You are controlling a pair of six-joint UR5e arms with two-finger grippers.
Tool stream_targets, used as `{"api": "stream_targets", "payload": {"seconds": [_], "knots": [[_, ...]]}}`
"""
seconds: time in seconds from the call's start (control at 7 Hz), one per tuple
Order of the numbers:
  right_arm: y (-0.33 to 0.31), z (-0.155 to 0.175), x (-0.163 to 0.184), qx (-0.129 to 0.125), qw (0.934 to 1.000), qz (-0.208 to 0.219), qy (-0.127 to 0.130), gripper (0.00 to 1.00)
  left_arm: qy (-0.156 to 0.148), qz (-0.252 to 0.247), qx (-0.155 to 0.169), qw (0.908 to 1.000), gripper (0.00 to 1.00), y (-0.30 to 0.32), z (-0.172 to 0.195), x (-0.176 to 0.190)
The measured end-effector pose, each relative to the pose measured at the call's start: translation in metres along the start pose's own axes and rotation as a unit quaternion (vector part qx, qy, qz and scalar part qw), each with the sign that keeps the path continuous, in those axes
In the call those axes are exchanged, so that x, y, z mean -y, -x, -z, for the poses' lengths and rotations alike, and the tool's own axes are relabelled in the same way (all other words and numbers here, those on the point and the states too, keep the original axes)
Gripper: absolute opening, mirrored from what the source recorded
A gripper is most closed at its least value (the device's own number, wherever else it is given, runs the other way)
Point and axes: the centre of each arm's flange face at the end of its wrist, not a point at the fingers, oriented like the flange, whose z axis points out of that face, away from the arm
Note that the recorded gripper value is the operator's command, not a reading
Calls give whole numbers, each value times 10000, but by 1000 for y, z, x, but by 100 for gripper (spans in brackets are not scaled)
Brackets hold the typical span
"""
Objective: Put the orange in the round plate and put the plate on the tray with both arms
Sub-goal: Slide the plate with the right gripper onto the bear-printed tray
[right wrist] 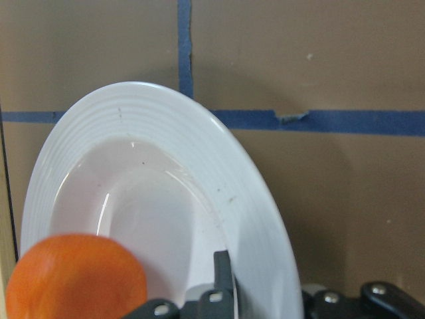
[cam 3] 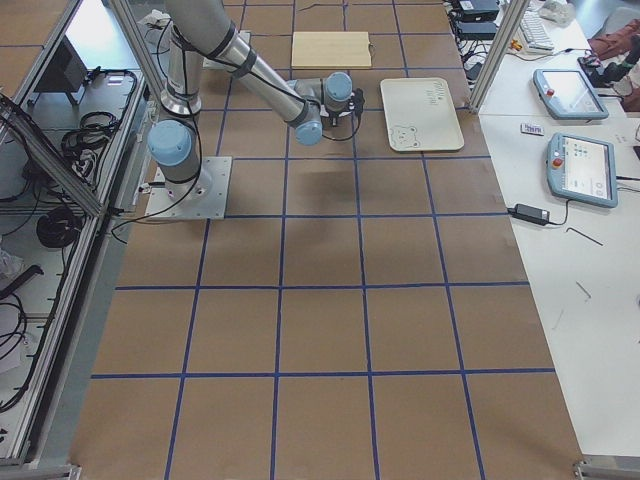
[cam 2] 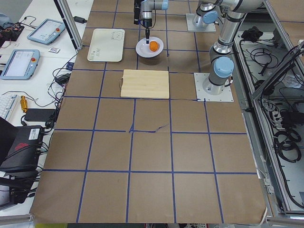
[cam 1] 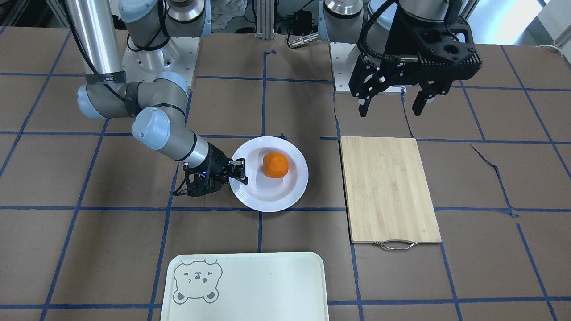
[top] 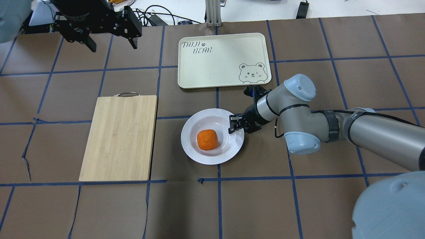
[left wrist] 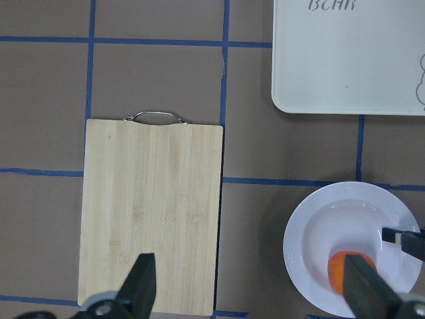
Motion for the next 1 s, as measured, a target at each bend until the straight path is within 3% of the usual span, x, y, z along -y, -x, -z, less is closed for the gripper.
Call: {"api": "stream_targets", "payload": {"seconds": [0.57, 1.0], "knots": [[21, 38, 42, 51, 9979, 310, -563, 0, -14, 10, -1, 10000, 100, 1, 2, -1], [44, 72, 114, 81, 9922, 524, -1126, 0, -11, 1, -2, 10000, 100, 0, 1, -1]]}}
